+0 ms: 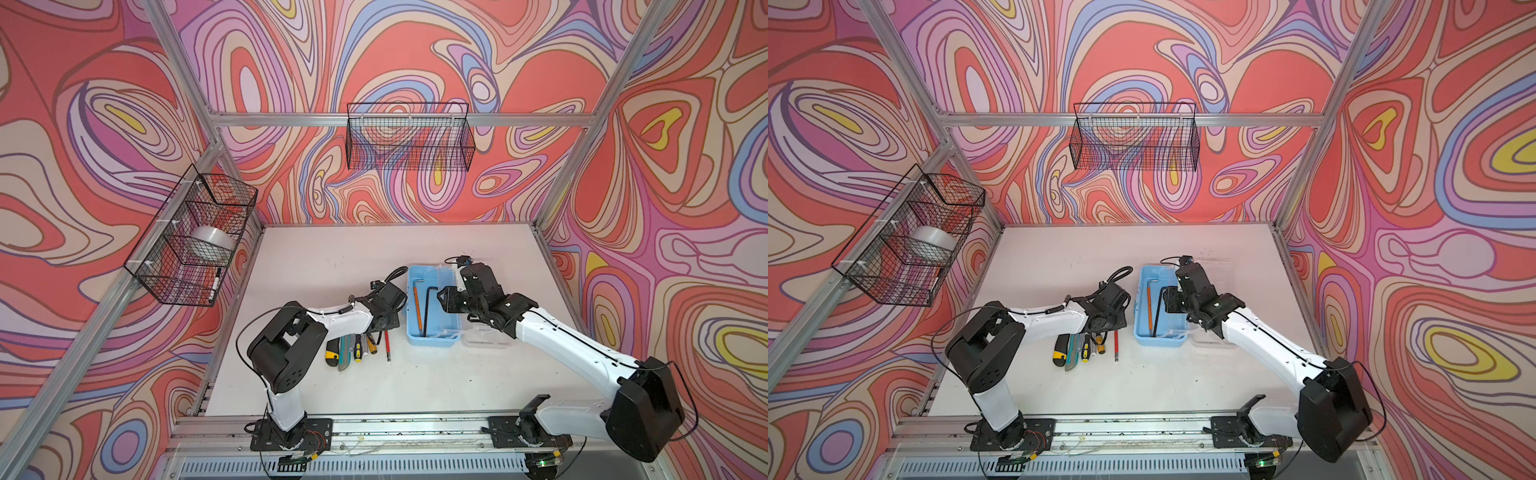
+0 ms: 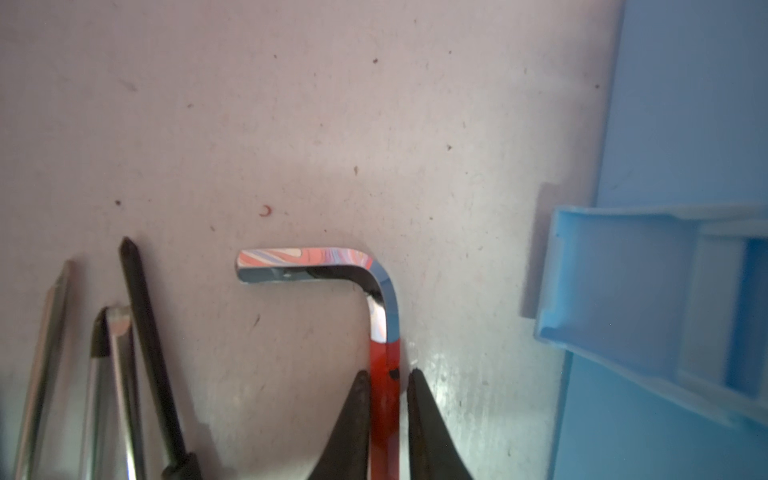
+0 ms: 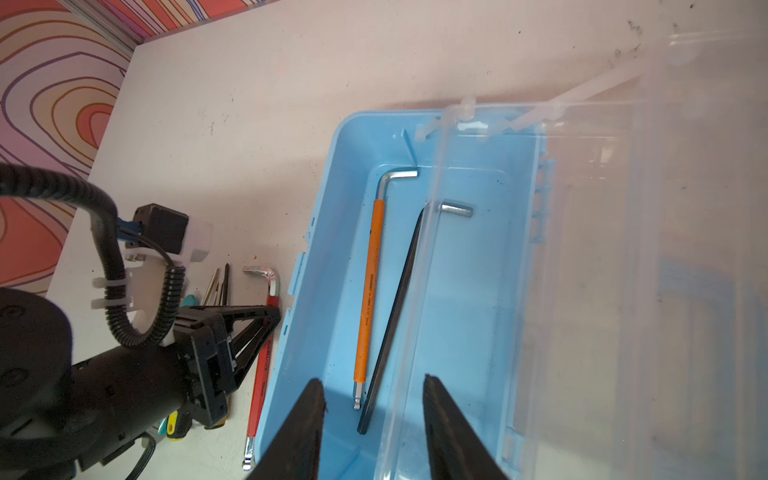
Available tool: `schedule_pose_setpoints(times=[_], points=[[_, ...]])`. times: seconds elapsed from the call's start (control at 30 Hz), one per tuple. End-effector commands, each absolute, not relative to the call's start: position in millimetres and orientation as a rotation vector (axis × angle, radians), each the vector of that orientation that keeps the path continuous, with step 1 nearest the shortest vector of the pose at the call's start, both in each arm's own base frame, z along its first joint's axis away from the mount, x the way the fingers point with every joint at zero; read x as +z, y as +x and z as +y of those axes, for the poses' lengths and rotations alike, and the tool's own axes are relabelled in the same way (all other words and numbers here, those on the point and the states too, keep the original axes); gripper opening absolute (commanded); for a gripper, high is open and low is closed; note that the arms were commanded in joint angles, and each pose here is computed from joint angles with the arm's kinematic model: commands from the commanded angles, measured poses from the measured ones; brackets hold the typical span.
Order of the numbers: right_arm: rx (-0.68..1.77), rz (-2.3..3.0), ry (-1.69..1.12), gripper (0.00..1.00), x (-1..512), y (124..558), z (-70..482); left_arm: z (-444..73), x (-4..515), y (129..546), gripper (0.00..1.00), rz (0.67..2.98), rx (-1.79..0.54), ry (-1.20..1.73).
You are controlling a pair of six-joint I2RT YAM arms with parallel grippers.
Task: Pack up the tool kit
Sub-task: 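Close the left gripper on the red-handled hex key and lift it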
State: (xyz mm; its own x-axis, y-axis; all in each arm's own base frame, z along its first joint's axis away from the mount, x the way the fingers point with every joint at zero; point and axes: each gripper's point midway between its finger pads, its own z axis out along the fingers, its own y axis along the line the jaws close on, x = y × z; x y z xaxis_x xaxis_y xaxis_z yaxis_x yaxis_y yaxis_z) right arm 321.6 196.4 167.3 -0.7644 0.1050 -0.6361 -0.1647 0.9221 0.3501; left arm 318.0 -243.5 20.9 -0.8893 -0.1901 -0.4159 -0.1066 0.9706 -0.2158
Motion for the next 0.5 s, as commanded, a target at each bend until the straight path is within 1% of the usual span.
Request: schedule_pose_setpoints(times=[0.0, 0.17, 0.37, 0.47], points=[[0.501, 2.384, -0.042, 0.42, 165.0, 325.7, 197.9, -234.7, -0.2, 289.4, 0.18, 2.771, -0.163, -0.169], [0.507, 2.381, -0.040, 0.41, 165.7, 326.2, 198.7, -230.6, -1.6, 283.0, 0.19, 2.777, -0.046, -0.140], [0.512, 2.379, -0.042, 0.42, 165.5, 325.9, 199.6, -223.8, -2.1, 279.7, 0.18, 2.776, -0.011, -0.147], [0.506, 2.381, -0.042, 0.41, 164.1, 326.5, 199.0, -223.0, -3.6, 280.5, 0.16, 2.777, 0.000, -0.140]])
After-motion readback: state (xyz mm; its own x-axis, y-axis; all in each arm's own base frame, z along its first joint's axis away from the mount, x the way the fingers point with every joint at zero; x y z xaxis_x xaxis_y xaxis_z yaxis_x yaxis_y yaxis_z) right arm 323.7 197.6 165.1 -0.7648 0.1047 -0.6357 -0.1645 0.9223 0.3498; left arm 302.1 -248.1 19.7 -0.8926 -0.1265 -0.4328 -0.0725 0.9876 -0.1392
